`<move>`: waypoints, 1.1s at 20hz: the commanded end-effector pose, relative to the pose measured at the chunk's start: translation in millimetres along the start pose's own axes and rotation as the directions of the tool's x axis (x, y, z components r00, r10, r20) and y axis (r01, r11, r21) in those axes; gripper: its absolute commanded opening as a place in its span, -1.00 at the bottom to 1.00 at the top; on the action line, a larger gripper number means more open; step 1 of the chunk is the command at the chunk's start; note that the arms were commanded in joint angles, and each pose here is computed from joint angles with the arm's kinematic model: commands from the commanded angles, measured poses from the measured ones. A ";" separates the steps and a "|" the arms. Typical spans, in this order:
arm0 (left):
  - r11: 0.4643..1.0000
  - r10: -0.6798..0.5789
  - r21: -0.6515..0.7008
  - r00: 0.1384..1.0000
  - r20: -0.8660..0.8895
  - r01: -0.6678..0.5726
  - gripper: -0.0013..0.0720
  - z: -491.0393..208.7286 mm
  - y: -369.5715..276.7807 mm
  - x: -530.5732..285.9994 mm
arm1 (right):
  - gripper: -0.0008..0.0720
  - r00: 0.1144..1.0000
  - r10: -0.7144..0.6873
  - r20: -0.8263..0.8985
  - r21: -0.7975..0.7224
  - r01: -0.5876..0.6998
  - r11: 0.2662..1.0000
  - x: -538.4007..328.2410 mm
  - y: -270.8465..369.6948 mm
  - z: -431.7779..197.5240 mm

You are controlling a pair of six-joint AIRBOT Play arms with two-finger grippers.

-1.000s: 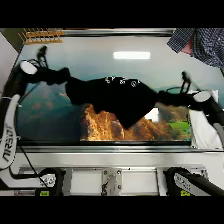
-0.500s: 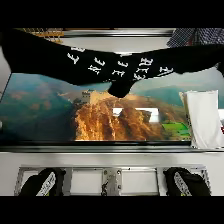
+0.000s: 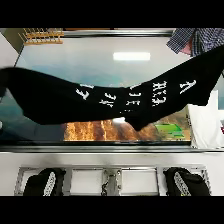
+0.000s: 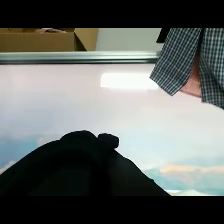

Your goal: Fold the clothes and pants, and hang the long-sleeved shirts on hangers.

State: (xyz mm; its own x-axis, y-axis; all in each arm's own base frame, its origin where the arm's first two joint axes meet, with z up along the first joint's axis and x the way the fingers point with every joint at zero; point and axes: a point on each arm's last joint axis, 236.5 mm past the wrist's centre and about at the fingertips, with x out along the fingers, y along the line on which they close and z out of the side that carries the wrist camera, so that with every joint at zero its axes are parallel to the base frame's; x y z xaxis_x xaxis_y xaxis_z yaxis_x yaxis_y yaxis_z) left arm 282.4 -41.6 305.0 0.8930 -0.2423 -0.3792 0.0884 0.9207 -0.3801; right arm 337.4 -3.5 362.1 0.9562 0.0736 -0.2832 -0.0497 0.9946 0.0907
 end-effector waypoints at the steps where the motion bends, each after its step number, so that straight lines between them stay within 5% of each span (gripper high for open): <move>1: 0.990 -0.006 -0.135 0.965 -0.261 -0.031 -0.95 -96.8 26.5 43.6 | -0.92 0.982 0.051 -0.183 0.100 -0.034 0.994 66.3 -4.6 -45.9; 6: 0.989 -0.012 -0.138 0.898 -0.440 -0.054 -0.95 -170.0 51.2 150.4 | -0.92 0.892 0.103 -0.440 0.192 -0.019 0.981 199.1 -7.8 -154.3; 7: 0.990 0.006 -0.126 0.907 -0.420 -0.065 -0.95 -166.7 60.0 180.4 | -0.87 0.883 0.099 -0.459 0.228 0.009 0.974 219.4 -12.8 -170.1; 8: 0.987 0.023 -0.137 0.915 -0.403 -0.085 -0.94 -159.6 69.8 207.4 | -0.61 0.876 0.095 -0.473 0.263 0.037 0.964 233.7 -17.0 -181.0; 9: 0.982 0.044 -0.153 0.925 -0.379 -0.110 -0.36 -145.2 82.7 234.7 | -0.10 0.873 0.090 -0.480 0.288 0.060 0.956 244.0 -21.9 -187.4; 10: 0.974 0.060 -0.182 0.929 -0.367 -0.134 0.55 -130.2 95.6 256.6 | 0.32 0.872 0.083 -0.482 0.291 0.070 0.954 249.9 -27.9 -189.8; 11: 0.962 0.067 -0.224 0.928 -0.368 -0.158 0.92 -114.3 109.0 275.9 | 0.43 0.879 0.071 -0.472 0.294 0.081 0.952 252.1 -35.4 -187.0; 16: 0.926 0.114 -0.268 0.874 -0.472 -0.266 0.91 -90.8 170.5 273.2 | 0.43 0.894 -0.017 -0.448 0.214 0.125 0.969 208.9 -73.3 -155.9; 22: 0.848 0.178 -0.247 0.690 -0.701 -0.470 0.91 -231.1 215.5 191.6 | 0.42 0.847 0.015 -0.531 0.176 0.092 0.980 127.1 -41.6 -203.9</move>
State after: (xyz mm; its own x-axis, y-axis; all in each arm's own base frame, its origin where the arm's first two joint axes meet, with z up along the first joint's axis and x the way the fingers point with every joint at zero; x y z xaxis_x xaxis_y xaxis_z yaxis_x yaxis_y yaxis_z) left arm 429.2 36.1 0.0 0.4476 -0.2140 -0.8683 -0.3775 0.8350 -0.4004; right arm 441.9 -33.0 141.9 0.6900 0.0984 -0.7171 0.1077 0.9657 0.2362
